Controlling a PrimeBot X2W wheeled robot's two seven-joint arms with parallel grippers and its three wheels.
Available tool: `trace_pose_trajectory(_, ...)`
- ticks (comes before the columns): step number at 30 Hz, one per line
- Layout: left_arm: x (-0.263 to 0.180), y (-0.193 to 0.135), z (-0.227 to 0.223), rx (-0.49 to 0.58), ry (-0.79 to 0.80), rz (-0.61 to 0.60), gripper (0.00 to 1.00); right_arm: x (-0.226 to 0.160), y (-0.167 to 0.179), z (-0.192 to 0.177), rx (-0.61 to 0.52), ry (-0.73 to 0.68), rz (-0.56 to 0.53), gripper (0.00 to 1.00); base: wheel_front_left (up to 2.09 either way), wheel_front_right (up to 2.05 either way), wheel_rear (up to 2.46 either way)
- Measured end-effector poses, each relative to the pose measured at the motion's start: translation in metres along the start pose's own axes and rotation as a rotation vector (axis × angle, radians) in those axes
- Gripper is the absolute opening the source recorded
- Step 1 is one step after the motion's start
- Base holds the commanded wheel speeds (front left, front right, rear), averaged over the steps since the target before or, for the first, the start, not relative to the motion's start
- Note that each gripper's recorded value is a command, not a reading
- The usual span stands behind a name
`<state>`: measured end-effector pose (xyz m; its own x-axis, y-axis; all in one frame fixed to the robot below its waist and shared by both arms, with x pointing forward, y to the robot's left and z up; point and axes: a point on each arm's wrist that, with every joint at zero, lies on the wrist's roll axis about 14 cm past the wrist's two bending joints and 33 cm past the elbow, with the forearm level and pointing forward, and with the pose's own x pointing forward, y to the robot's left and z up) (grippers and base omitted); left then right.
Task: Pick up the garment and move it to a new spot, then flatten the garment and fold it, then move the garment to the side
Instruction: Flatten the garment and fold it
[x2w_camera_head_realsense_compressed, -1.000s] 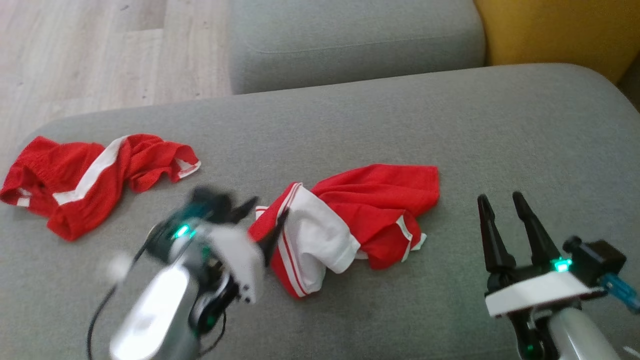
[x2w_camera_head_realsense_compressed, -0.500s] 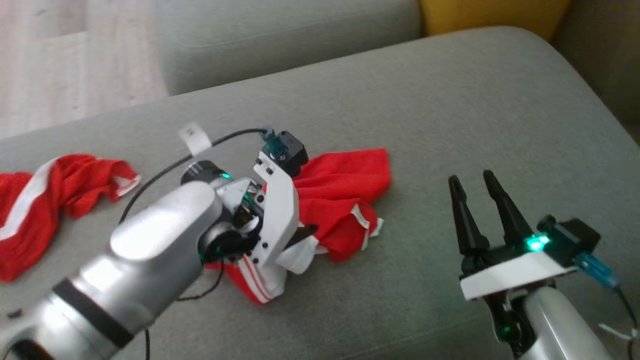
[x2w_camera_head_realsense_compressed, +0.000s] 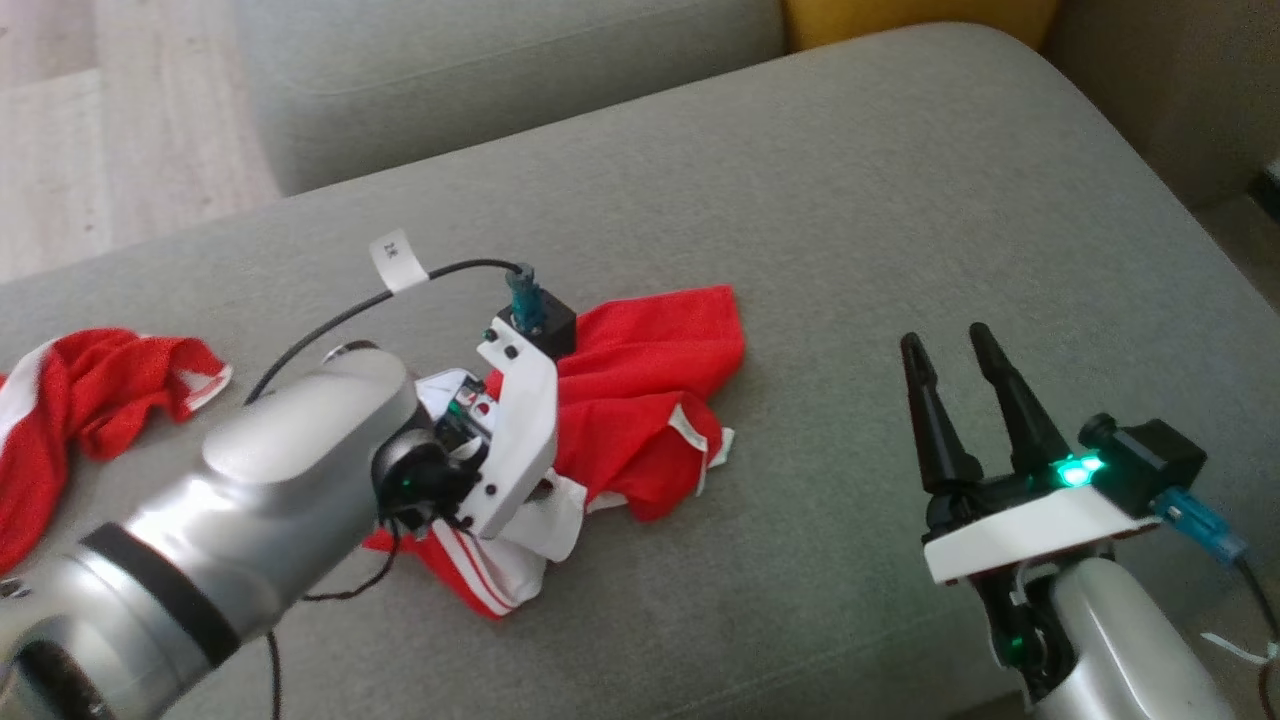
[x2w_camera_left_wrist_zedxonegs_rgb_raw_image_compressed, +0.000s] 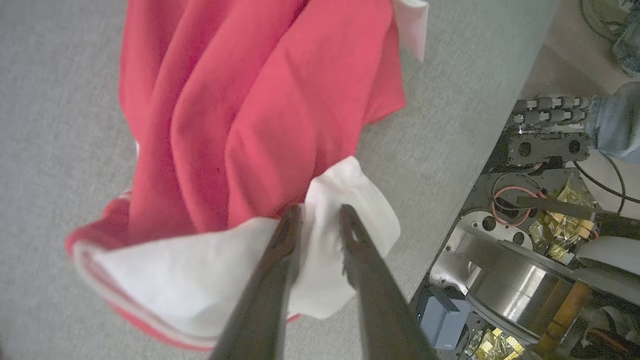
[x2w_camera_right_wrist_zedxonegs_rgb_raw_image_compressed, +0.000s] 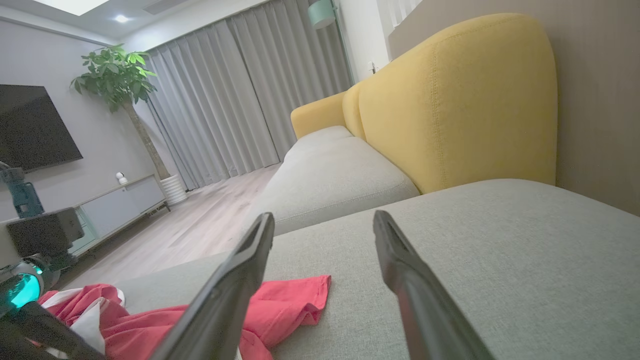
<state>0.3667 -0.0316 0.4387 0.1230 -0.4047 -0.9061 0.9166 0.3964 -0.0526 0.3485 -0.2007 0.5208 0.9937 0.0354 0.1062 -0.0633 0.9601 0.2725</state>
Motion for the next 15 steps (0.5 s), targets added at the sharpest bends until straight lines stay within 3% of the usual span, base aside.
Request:
trace_pose_trajectory(1, -0.003, 0.002, -0.003, -0.002, 0.008, 0.008, 0.13, 0.001, 0.0, 0.0, 0.0, -0.001, 0.001, 1.0, 0.0, 0.0, 0.0)
trace_pose_trajectory(2, -0.006, 0.005, -0.008, -0.005, 0.017, 0.02, 0.0, 0.002, 0.001, 0.001, -0.001, -0.003, 0.006, 1.0, 0.0, 0.0, 0.0)
trace_pose_trajectory(10, -0.033, 0.02, -0.027, -0.065, -0.056, 0.082, 0.0, 0.016, 0.027, 0.0, -0.004, -0.004, 0.093, 1.0, 0.0, 0.0, 0.0)
trace_pose_trajectory(15, -0.057, 0.043, -0.045, -0.203, -0.172, 0.128, 0.0, 0.021, 0.046, -0.006, 0.006, 0.01, 0.151, 1.0, 0.0, 0.0, 0.0)
